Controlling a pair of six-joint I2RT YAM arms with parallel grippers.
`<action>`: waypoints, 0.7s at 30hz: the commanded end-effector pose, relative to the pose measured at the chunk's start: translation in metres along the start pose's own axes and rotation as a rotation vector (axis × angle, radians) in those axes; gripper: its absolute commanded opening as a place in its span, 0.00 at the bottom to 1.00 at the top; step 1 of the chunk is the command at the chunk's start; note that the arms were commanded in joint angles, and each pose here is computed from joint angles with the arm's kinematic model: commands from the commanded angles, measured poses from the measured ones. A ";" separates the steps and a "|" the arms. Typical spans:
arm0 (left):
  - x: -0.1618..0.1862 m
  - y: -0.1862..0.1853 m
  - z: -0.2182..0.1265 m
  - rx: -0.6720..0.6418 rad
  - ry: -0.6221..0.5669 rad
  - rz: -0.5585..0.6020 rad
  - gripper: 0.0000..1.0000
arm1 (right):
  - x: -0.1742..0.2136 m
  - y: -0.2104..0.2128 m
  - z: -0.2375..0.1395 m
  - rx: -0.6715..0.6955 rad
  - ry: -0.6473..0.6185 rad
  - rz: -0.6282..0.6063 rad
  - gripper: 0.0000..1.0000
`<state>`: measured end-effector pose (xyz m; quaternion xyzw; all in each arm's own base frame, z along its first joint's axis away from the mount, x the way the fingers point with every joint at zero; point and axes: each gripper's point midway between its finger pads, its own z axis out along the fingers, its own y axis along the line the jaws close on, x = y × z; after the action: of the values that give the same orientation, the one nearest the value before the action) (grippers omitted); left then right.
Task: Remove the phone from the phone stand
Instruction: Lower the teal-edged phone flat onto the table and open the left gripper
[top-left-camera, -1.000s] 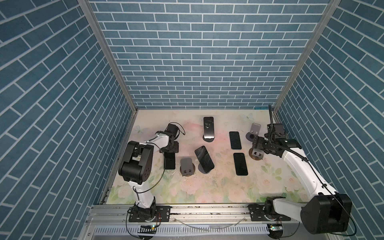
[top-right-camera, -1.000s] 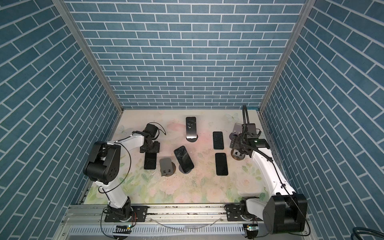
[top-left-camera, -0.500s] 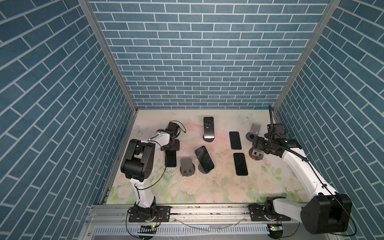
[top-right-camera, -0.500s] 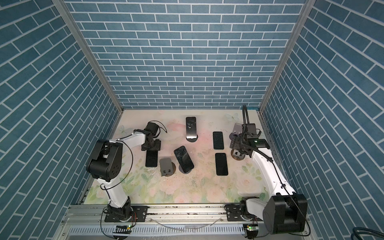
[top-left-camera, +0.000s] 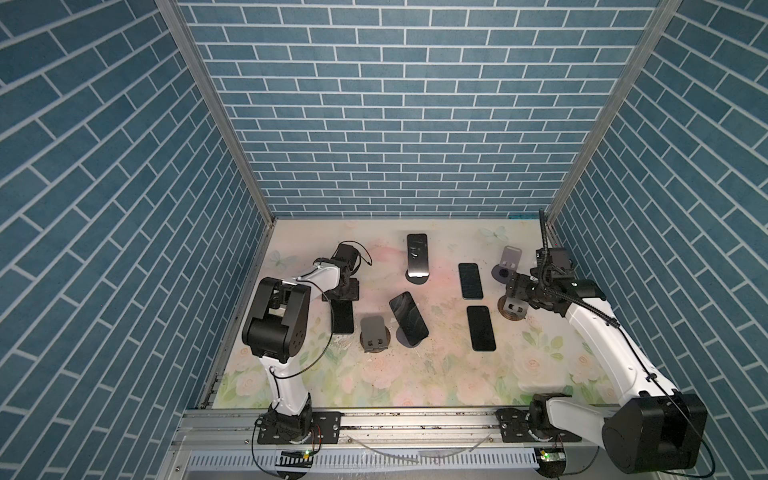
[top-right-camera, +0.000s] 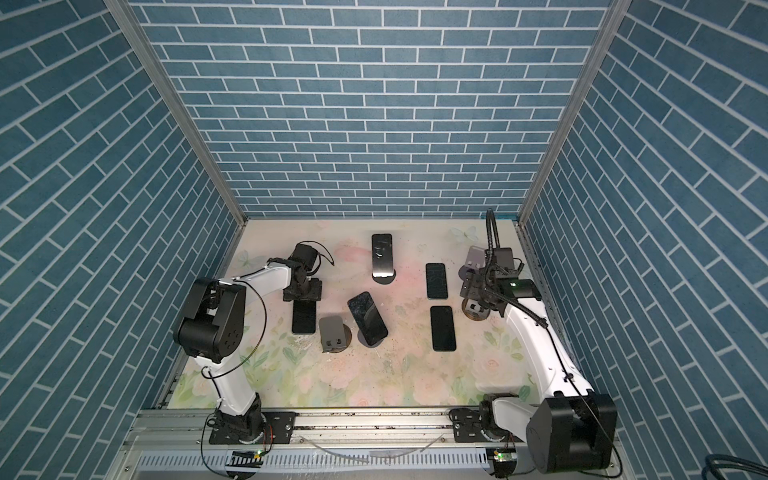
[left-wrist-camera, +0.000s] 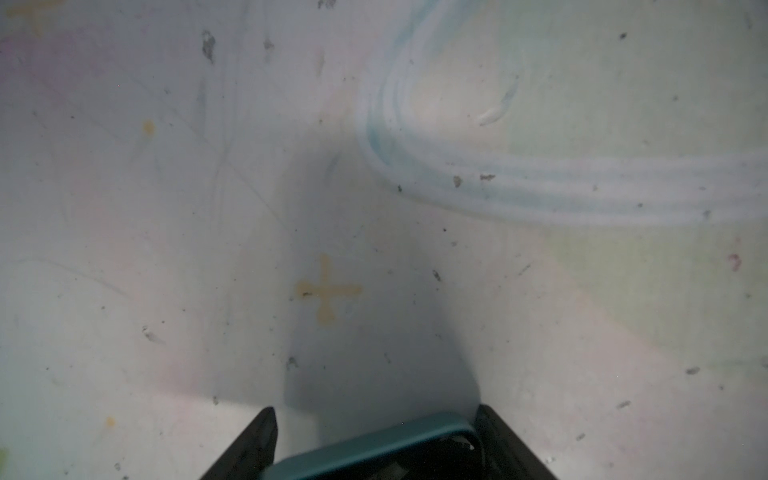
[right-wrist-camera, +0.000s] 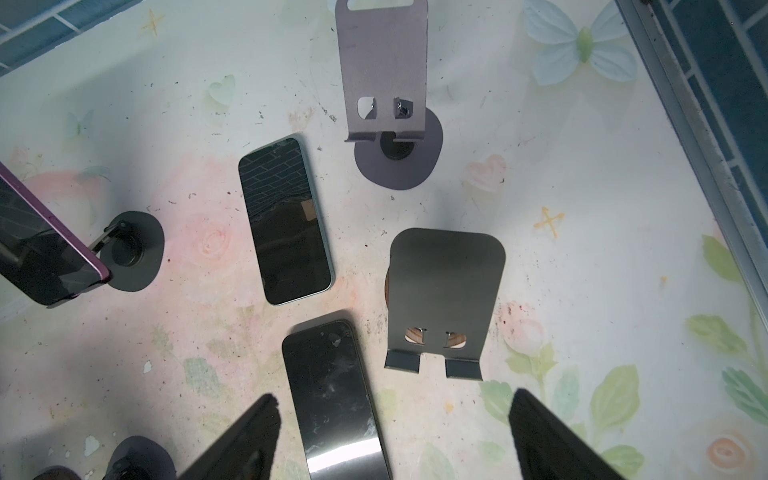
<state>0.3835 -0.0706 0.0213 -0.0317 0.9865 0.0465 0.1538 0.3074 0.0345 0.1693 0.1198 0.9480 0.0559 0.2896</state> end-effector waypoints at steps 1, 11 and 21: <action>0.019 0.008 0.012 -0.037 0.078 0.005 0.77 | -0.005 0.000 -0.014 0.007 -0.023 0.019 0.87; 0.016 0.007 0.011 -0.030 0.076 0.011 0.81 | -0.005 -0.001 -0.018 0.009 -0.030 0.020 0.87; 0.001 0.003 -0.015 0.013 0.009 -0.014 0.88 | -0.004 -0.001 -0.018 0.008 -0.031 0.019 0.88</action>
<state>0.3820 -0.0697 0.0229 -0.0339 0.9869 0.0466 0.1506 0.3010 0.0330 0.1732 0.1203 0.9478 0.0544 0.2904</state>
